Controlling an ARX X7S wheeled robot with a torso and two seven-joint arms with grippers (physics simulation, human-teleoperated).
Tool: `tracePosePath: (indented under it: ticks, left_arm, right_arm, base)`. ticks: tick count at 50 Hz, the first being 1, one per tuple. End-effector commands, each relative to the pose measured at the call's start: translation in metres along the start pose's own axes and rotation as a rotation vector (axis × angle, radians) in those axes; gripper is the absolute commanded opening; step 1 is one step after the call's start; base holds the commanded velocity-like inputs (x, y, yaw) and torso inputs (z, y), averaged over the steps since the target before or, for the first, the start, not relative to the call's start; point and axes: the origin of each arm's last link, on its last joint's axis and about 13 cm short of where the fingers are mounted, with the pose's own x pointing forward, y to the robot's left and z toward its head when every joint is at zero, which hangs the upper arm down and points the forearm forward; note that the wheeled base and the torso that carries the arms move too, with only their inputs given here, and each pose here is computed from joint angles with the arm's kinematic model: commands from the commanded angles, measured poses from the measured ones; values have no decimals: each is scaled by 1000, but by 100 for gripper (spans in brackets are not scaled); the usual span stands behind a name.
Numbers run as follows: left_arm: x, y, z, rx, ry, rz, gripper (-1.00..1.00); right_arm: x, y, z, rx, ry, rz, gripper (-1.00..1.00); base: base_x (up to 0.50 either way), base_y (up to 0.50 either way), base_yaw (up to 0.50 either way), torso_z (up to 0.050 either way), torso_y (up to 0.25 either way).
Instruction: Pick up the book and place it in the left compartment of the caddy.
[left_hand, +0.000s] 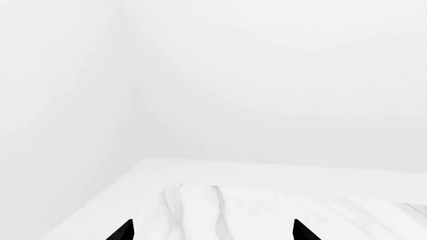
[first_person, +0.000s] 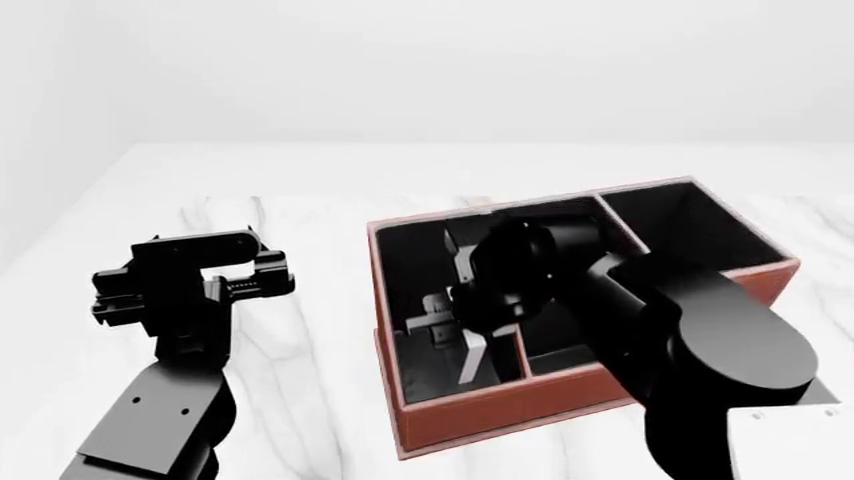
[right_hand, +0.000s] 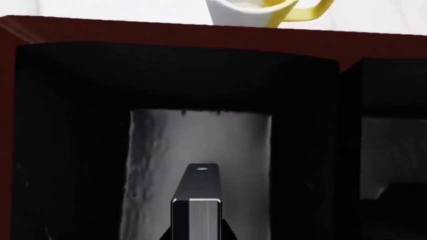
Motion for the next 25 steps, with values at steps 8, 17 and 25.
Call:
tracePosePath:
  ticks: [8, 17, 25]
  left_arm:
    - [0, 2, 1, -1, -4, 4, 100]
    - [0, 2, 0, 0, -2, 3, 100]
    - [-1, 1, -1, 1, 0, 1, 100]
  right_arm:
    - [10, -4, -5, -18, -27, -1, -100]
    - [12, -4, -6, -18, -29, 2, -100]
    - [11, -4, -6, -41, -21, -4, 100]
  base:
    - [0, 0, 0, 0, 0]
    - [0, 0, 0, 0, 1]
    - [0, 0, 0, 0, 1]
